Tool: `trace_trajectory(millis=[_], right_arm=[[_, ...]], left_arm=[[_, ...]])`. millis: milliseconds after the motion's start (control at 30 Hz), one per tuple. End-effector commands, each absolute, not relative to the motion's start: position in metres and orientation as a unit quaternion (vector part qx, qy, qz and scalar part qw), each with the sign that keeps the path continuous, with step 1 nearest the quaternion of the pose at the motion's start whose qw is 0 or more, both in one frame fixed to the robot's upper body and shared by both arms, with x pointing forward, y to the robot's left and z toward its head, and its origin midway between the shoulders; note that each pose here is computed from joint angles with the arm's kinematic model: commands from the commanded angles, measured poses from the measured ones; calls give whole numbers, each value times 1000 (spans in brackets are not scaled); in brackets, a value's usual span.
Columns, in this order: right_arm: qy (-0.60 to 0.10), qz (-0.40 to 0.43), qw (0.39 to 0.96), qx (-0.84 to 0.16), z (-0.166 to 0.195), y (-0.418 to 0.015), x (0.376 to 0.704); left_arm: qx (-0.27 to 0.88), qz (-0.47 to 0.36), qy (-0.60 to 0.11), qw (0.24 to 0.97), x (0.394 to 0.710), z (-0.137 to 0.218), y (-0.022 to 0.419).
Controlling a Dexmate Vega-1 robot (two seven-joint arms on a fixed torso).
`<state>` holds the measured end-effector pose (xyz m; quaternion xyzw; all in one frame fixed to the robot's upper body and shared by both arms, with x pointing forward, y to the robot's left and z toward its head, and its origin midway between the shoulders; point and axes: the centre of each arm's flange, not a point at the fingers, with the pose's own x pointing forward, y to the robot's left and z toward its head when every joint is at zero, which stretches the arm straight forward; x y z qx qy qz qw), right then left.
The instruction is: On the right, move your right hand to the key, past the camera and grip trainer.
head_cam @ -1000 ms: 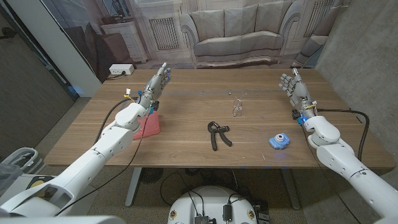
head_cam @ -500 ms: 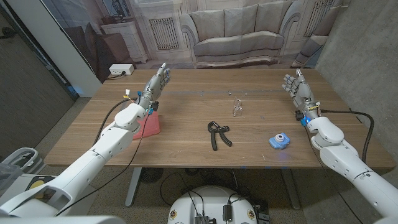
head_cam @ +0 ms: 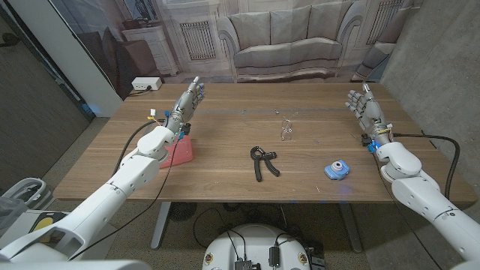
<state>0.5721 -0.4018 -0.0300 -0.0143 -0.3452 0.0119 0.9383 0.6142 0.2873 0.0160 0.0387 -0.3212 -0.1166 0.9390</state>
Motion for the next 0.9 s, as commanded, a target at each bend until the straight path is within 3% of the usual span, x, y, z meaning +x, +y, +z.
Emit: trace_trajectory(millis=[33, 900], right_arm=[[-352, -4, 936, -17, -35, -414, 564], [-340, -35, 939, -20, -47, -439, 565]], left_arm=[[41, -118, -321, 939, 613, 19, 285], [50, -116, -320, 939, 609, 22, 279]])
